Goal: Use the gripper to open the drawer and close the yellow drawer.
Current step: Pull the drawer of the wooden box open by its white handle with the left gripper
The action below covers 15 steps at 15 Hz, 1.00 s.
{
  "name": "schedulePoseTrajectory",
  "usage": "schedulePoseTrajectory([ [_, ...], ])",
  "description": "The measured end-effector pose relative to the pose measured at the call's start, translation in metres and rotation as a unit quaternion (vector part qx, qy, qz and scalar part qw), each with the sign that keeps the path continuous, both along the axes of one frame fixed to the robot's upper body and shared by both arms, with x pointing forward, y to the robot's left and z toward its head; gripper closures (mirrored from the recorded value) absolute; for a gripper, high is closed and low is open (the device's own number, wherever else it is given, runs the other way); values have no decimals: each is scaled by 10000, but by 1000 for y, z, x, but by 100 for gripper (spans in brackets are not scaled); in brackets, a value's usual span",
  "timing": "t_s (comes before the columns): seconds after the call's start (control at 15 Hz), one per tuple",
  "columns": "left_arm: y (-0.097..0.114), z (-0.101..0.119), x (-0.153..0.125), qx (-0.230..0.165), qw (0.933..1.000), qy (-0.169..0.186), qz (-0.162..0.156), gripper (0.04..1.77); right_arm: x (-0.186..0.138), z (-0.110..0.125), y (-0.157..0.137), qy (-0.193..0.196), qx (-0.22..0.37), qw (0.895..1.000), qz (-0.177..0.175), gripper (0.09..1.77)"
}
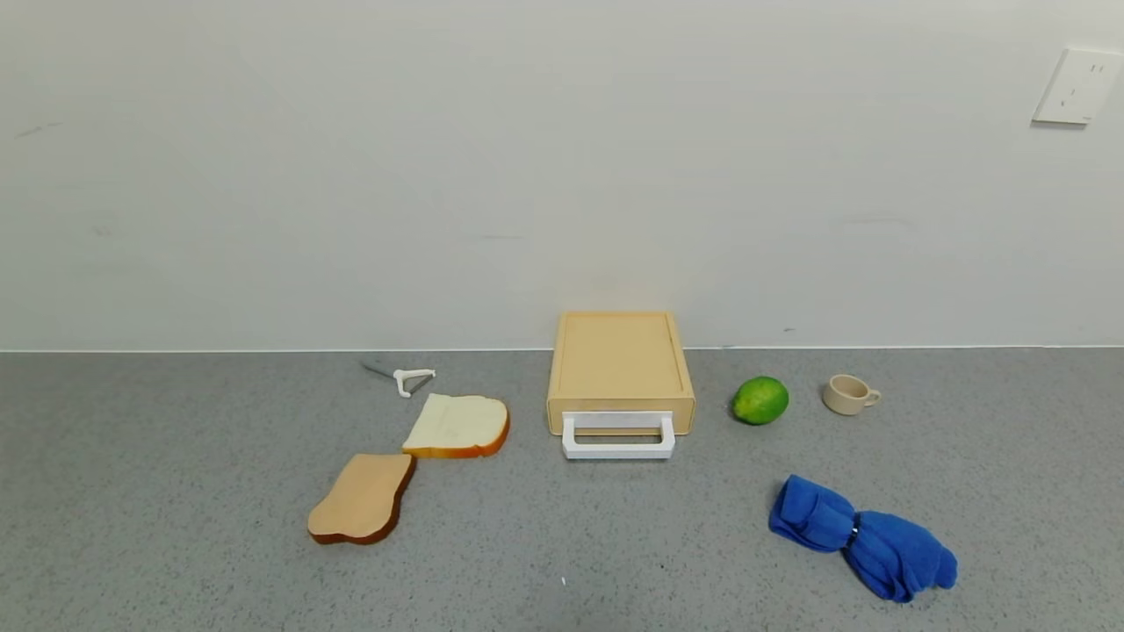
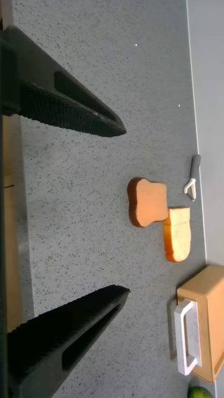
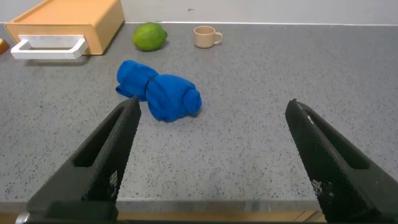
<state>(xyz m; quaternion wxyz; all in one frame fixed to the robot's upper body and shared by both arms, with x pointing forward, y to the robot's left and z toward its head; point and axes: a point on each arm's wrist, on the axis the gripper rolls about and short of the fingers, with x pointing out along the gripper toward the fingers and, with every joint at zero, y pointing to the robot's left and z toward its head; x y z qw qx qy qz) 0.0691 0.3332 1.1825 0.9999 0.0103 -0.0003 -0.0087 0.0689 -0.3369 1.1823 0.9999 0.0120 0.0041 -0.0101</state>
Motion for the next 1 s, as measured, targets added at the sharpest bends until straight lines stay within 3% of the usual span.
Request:
schedulePoseTrajectory([
  [0.6,0,0,0,31,10000,-10,0,9,0,0,0,17,0,10000,-7,15],
  [1.0,0,1,-1,260,9997,49,10,9,0,0,0,11,0,10000,-3,15],
])
